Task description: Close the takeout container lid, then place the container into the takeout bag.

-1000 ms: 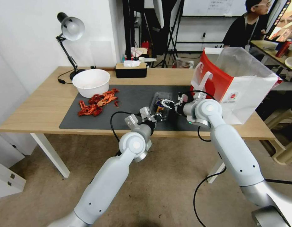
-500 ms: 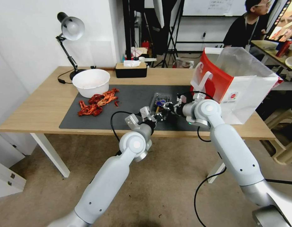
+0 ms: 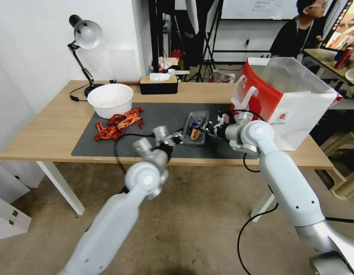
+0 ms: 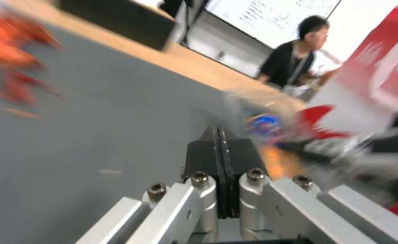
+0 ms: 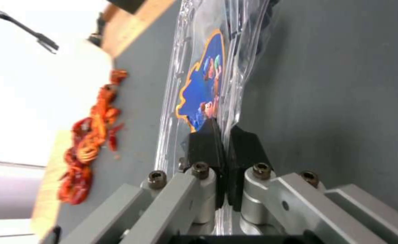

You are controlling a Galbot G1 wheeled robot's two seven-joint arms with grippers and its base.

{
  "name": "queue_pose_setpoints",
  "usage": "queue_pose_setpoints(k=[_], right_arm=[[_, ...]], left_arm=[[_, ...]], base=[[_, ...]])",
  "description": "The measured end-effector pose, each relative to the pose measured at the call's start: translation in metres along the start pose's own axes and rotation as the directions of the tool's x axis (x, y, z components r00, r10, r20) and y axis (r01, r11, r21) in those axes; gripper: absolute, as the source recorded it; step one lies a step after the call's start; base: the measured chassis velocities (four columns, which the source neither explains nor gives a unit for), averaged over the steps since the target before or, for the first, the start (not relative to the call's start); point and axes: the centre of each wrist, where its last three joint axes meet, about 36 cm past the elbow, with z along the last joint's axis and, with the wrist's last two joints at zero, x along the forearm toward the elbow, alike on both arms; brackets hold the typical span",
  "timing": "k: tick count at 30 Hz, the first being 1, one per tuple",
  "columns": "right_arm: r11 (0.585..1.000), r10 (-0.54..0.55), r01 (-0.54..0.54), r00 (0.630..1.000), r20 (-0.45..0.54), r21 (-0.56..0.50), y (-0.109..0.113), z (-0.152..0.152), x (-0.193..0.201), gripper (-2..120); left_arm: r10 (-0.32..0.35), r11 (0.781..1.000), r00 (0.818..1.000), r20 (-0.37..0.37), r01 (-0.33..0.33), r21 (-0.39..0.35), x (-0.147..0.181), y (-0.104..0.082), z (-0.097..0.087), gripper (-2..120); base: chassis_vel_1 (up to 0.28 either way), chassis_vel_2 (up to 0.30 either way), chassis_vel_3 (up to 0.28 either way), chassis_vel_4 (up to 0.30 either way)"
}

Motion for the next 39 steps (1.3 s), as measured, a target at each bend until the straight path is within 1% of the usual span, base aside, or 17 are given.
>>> queue_pose_setpoints(k=[1, 2, 4, 5, 8, 9, 12, 14, 17, 18, 22, 26, 29, 30, 33, 36, 39], right_arm=[[1.000, 0.000, 0.000, 1.000, 0.000, 0.000, 0.000, 0.000, 0.000, 0], [1.000, -0.026, 0.026, 0.999, 0.020, -0.002, -0.002, 0.002, 0.004, 0], [0.998, -0.056, 0.056, 0.996, 0.069, 0.010, -0.009, 0.005, 0.015, 0], [0.998, -0.056, 0.056, 0.996, 0.069, 0.010, -0.009, 0.005, 0.015, 0], [0.983, -0.178, 0.165, 0.968, 0.179, 0.082, -0.011, 0.011, 0.019, 0], [0.983, -0.178, 0.165, 0.968, 0.179, 0.082, -0.011, 0.011, 0.019, 0], [0.949, -0.304, 0.264, 0.910, 0.283, 0.169, -0.002, 0.016, 0.020, 0], [0.943, -0.320, 0.272, 0.898, 0.302, 0.190, 0.000, 0.016, 0.021, 0], [0.920, -0.371, 0.269, 0.832, 0.411, 0.285, 0.014, 0.012, 0.030, 0], [0.920, -0.371, 0.269, 0.832, 0.411, 0.285, 0.014, 0.012, 0.030, 0], [0.902, -0.389, 0.186, 0.744, 0.544, 0.390, 0.032, 0.002, 0.052, 0], [0.899, -0.374, 0.112, 0.702, 0.607, 0.424, 0.040, -0.004, 0.067, 0], [0.891, -0.282, -0.118, 0.612, 0.739, 0.438, 0.050, -0.028, 0.111, 0], [0.891, -0.282, -0.118, 0.612, 0.739, 0.438, 0.050, -0.028, 0.111, 0], [0.845, -0.209, -0.314, 0.551, 0.808, 0.433, 0.041, -0.053, 0.148, 0], [0.820, -0.163, -0.399, 0.524, 0.836, 0.410, 0.032, -0.070, 0.172, 0], [0.801, -0.132, -0.445, 0.522, 0.843, 0.401, 0.020, -0.080, 0.188, 0]], left_arm=[[0.000, 1.000, 1.000, 0.000, 0.000, 0.000, 0.000, 0.000, 0.000, 0], [-0.016, 0.995, 1.000, 0.013, 0.017, -0.095, 0.014, 0.012, 0.004, 5], [-0.029, 0.977, 0.999, 0.026, 0.034, -0.213, 0.029, 0.025, 0.010, 15], [-0.029, 0.977, 0.999, 0.026, 0.034, -0.213, 0.029, 0.025, 0.010, 15], [-0.099, 0.944, 0.991, 0.084, 0.121, -0.306, 0.056, 0.041, 0.021, 28], [-0.099, 0.944, 0.991, 0.084, 0.121, -0.306, 0.056, 0.041, 0.021, 28], [-0.155, 0.928, 0.980, 0.126, 0.189, -0.322, 0.079, 0.050, 0.028, 43], [-0.163, 0.927, 0.977, 0.135, 0.198, -0.317, 0.084, 0.052, 0.030, 47], [-0.178, 0.928, 0.971, 0.162, 0.220, -0.299, 0.100, 0.057, 0.038, 62], [-0.178, 0.928, 0.971, 0.162, 0.220, -0.299, 0.100, 0.057, 0.038, 62], [-0.189, 0.933, 0.968, 0.166, 0.229, -0.276, 0.117, 0.063, 0.050, 80], [-0.193, 0.934, 0.968, 0.162, 0.231, -0.271, 0.123, 0.064, 0.056, 87], [-0.202, 0.932, 0.966, 0.162, 0.240, -0.272, 0.132, 0.065, 0.068, 99], [-0.202, 0.932, 0.966, 0.162, 0.240, -0.272, 0.132, 0.065, 0.068, 99], [-0.203, 0.933, 0.966, 0.159, 0.240, -0.267, 0.133, 0.066, 0.072, 100], [-0.197, 0.937, 0.969, 0.151, 0.231, -0.263, 0.135, 0.065, 0.076, 100], [-0.186, 0.941, 0.972, 0.141, 0.218, -0.259, 0.139, 0.063, 0.081, 100]], base=[[0.000, 0.000, 0.000, 0.000], [0.000, 0.000, 0.000, 0.000], [0.000, 0.000, 0.000, 0.000], [0.000, 0.000, 0.000, 0.000], [0.000, 0.000, 0.000, 0.000], [0.000, 0.000, 0.000, 0.000], [0.000, 0.000, 0.000, 0.000], [0.000, 0.000, 0.000, 0.000], [0.000, 0.000, 0.000, 0.000], [0.000, 0.000, 0.000, 0.000], [0.000, 0.000, 0.000, 0.000], [0.000, 0.000, 0.000, 0.000], [0.000, 0.000, 0.000, 0.000], [0.000, 0.000, 0.000, 0.000], [0.000, 0.000, 0.000, 0.000], [0.000, 0.000, 0.000, 0.000], [0.000, 0.000, 0.000, 0.000]])
